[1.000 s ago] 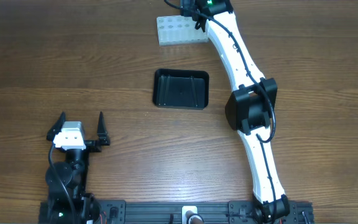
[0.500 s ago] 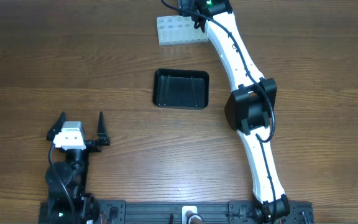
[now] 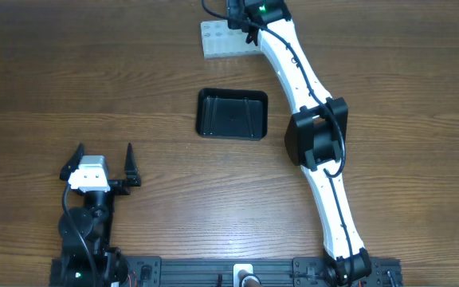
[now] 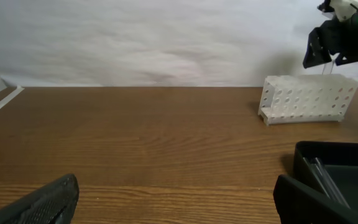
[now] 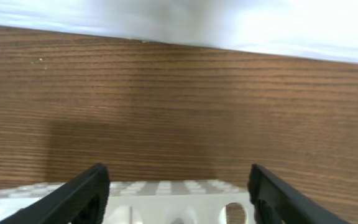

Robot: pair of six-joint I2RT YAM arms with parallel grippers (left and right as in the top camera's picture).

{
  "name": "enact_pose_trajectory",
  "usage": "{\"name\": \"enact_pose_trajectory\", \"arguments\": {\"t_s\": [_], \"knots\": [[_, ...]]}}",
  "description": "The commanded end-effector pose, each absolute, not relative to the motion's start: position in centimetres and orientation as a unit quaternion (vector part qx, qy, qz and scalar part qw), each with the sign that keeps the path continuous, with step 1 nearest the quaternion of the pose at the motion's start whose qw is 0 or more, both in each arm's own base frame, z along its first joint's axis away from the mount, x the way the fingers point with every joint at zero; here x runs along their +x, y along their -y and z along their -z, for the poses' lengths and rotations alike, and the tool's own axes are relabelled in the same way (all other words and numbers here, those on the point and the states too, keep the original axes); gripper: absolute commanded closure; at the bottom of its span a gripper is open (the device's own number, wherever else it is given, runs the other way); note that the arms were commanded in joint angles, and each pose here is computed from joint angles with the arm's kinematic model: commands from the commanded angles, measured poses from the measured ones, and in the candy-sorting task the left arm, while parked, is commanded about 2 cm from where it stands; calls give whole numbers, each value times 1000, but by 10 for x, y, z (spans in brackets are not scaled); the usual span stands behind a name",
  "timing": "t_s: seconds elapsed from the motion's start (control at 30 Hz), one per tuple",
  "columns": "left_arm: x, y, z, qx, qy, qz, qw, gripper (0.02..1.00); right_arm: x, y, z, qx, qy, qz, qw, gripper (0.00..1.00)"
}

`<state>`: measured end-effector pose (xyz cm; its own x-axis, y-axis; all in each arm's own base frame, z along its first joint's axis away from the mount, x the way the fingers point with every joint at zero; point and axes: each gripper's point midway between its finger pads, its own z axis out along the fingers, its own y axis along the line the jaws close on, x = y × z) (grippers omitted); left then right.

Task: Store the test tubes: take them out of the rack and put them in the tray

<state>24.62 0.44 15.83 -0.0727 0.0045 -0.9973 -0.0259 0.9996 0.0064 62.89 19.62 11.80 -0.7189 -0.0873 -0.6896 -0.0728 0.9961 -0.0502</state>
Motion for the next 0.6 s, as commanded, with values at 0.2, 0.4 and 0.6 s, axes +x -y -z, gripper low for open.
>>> {"name": "enact_pose_trajectory", "arguments": {"t_s": [0.2, 0.4, 0.6], "knots": [[246, -4, -158, 0, -731, -14, 682, 23, 626, -205, -107, -52, -930, 6, 364, 343], [246, -4, -158, 0, -731, -14, 682, 20, 625, -204, -102, -53, -932, 8, 359, 354], [246, -4, -158, 0, -732, -14, 682, 18, 624, -206, -99, -55, -933, 9, 357, 397]]}}
